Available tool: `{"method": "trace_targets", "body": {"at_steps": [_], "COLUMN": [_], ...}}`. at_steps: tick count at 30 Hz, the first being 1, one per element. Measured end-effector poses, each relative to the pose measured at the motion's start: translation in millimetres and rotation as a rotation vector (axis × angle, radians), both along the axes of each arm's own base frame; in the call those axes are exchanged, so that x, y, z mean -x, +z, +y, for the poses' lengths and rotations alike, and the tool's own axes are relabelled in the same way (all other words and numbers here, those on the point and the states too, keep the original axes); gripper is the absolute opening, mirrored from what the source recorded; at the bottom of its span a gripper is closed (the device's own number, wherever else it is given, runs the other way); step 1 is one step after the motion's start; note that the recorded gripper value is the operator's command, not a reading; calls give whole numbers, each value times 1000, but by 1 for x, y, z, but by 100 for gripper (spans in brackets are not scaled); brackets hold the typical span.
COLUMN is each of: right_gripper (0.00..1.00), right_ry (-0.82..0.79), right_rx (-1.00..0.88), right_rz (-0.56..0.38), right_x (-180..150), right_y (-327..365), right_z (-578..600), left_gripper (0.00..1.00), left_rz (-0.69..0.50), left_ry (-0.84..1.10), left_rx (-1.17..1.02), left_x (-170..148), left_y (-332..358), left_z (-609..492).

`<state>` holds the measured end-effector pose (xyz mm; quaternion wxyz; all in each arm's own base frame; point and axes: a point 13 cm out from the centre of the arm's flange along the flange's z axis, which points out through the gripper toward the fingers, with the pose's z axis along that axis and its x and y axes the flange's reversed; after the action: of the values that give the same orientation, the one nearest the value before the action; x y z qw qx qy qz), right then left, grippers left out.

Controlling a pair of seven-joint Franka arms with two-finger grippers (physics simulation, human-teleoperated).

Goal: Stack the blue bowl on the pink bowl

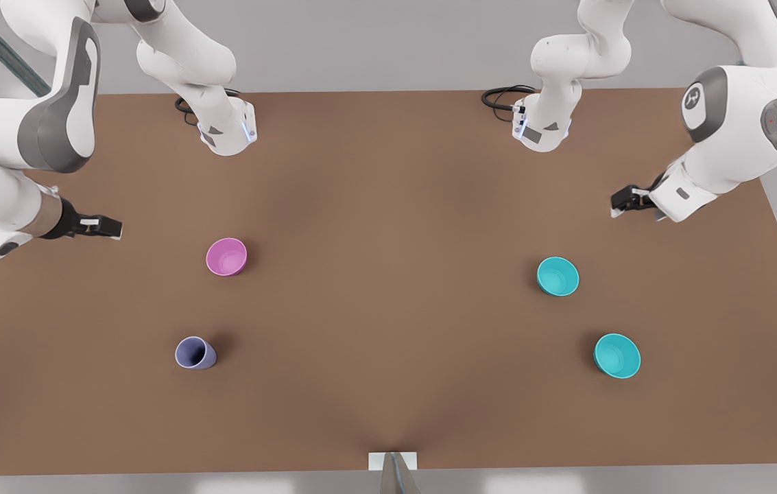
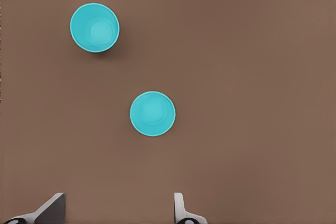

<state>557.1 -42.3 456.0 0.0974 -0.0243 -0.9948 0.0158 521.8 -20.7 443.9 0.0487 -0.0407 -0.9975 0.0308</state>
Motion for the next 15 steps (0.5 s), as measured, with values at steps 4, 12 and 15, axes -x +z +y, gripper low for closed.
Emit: {"method": "trace_targets", "body": {"at_steps": [4,12,15], "right_gripper": [100,100,100], "right_ry": [3,-40,-72], "right_rx": [-1,-76,-104], "right_rz": [14,281,266], "right_x": [-5,66,90], "right_y": [-14,-235,-285], "right_z": [0,-4,-1], "left_gripper": [100,100,100], "left_rz": [-10,-15,-16], "left_ry": [-17,-72,-76], "left_rx": [1,3,3], "left_x": [-2,-3,-3], "left_y": [1,0,0], "left_z": [-5,-28,-29]}}
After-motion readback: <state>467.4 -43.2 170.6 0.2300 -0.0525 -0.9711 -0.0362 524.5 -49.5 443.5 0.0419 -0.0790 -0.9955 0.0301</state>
